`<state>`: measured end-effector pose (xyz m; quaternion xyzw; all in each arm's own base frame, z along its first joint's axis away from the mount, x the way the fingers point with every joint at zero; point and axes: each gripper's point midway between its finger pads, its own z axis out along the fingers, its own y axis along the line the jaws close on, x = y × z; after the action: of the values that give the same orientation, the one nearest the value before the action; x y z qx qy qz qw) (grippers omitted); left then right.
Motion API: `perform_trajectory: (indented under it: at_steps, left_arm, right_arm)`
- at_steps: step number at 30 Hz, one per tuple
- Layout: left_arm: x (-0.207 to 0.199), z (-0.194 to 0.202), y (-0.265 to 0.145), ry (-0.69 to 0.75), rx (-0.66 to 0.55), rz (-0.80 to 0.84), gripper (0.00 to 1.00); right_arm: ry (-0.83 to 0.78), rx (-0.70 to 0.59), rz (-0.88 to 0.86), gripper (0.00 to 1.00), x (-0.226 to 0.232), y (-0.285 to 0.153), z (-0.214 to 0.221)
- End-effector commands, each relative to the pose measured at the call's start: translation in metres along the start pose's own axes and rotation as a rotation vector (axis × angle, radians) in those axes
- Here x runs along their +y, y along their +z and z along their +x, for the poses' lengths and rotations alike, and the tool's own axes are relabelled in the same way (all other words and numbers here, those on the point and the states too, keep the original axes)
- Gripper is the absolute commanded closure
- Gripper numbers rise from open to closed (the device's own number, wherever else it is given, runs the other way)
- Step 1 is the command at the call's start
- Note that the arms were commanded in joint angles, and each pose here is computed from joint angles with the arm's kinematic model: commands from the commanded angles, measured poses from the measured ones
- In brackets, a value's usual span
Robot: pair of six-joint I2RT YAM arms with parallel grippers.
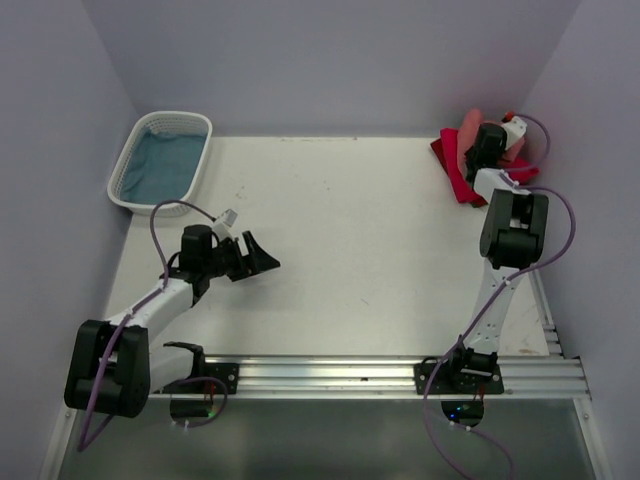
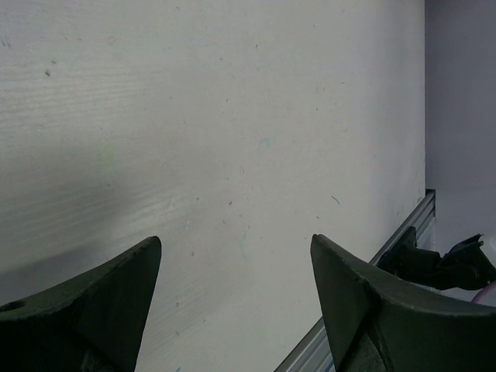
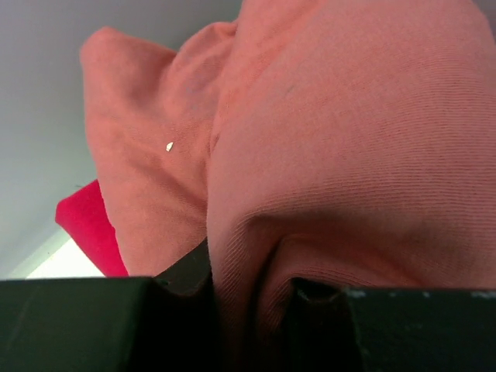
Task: Fold and stack the t-shirts
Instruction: Neatly place the folded tshirt to the corner, then reset both grippers
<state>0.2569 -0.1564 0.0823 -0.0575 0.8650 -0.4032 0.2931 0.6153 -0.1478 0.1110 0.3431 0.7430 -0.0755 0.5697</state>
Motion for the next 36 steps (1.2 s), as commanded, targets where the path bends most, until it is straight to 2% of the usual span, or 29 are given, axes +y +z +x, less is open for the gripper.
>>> perform_trajectory:
  at_steps: [1, 2, 4, 5, 6, 8, 9, 15, 19, 20, 21, 22, 23, 28, 30, 31, 32, 34, 36]
  left_arm:
    - [-0.018, -0.012, 0.004, 0.047, -0.025, 0.058, 0.19]
    - [-0.02, -0.012, 0.005, 0.049, -0.026, 0.063, 0.19]
    - [-0.025, -0.012, 0.004, 0.054, -0.028, 0.077, 0.19]
    - [-0.026, -0.013, 0.004, 0.055, -0.029, 0.082, 0.19]
    - [-0.029, -0.014, 0.003, 0.06, -0.035, 0.089, 0.19]
    - [-0.033, -0.015, 0.002, 0.067, -0.038, 0.1, 0.18]
    - [-0.036, -0.016, 0.0, 0.07, -0.041, 0.109, 0.18]
    - [-0.043, -0.015, -0.006, 0.088, -0.058, 0.132, 0.18]
    - [-0.041, -0.01, -0.007, 0.091, -0.058, 0.134, 0.18]
    - [-0.04, -0.008, -0.007, 0.091, -0.054, 0.135, 0.18]
    - [-0.04, -0.007, -0.007, 0.09, -0.049, 0.14, 0.18]
    - [-0.039, -0.004, -0.007, 0.089, -0.046, 0.14, 0.19]
    - [-0.039, -0.003, -0.007, 0.091, -0.047, 0.142, 0.19]
    - [-0.037, 0.004, -0.012, 0.092, -0.049, 0.144, 0.2]
    - [-0.036, 0.006, -0.014, 0.095, -0.051, 0.137, 0.2]
    - [-0.036, 0.006, -0.015, 0.096, -0.054, 0.136, 0.2]
    - [-0.035, 0.007, -0.015, 0.094, -0.053, 0.13, 0.2]
    - [-0.037, 0.006, -0.017, 0.092, -0.059, 0.132, 0.2]
    - [-0.039, 0.005, -0.018, 0.091, -0.063, 0.135, 0.21]
  right_arm:
    - [0.017, -0.056, 0.027, 0.85, -0.001, -0.03, -0.049]
    - [0.017, -0.049, 0.022, 0.44, -0.001, -0.04, -0.056]
    - [0.041, -0.026, 0.025, 0.09, -0.006, -0.053, -0.052]
    - [0.047, -0.01, 0.011, 0.01, -0.005, -0.059, -0.051]
    - [0.082, -0.031, -0.005, 0.01, 0.0, -0.075, -0.068]
    - [0.097, 0.023, 0.005, 0.01, -0.007, -0.091, -0.059]
    - [0.141, 0.019, -0.023, 0.01, -0.002, -0.107, -0.073]
    - [0.198, 0.22, -0.036, 0.01, -0.002, -0.162, -0.05]
    - [0.245, 0.15, -0.135, 0.01, 0.012, -0.168, -0.054]
    - [0.265, 0.106, -0.183, 0.05, 0.023, -0.158, -0.06]
    - [0.271, 0.099, -0.203, 0.14, 0.027, -0.152, -0.059]
    - [0.277, 0.09, -0.229, 0.36, 0.033, -0.146, -0.06]
    - [0.284, 0.076, -0.239, 0.99, 0.036, -0.13, -0.053]
    - [0.327, 0.054, -0.103, 1.0, 0.018, -0.077, -0.019]
    - [0.276, 0.151, 0.043, 1.0, -0.009, -0.061, 0.025]
    - [0.265, 0.161, 0.088, 1.0, -0.014, -0.058, 0.025]
    - [0.239, 0.215, 0.15, 1.0, -0.027, -0.06, 0.044]
    - [0.231, 0.253, 0.162, 1.0, -0.033, -0.061, 0.061]
    - [0.23, 0.276, 0.09, 1.0, -0.022, -0.064, 0.065]
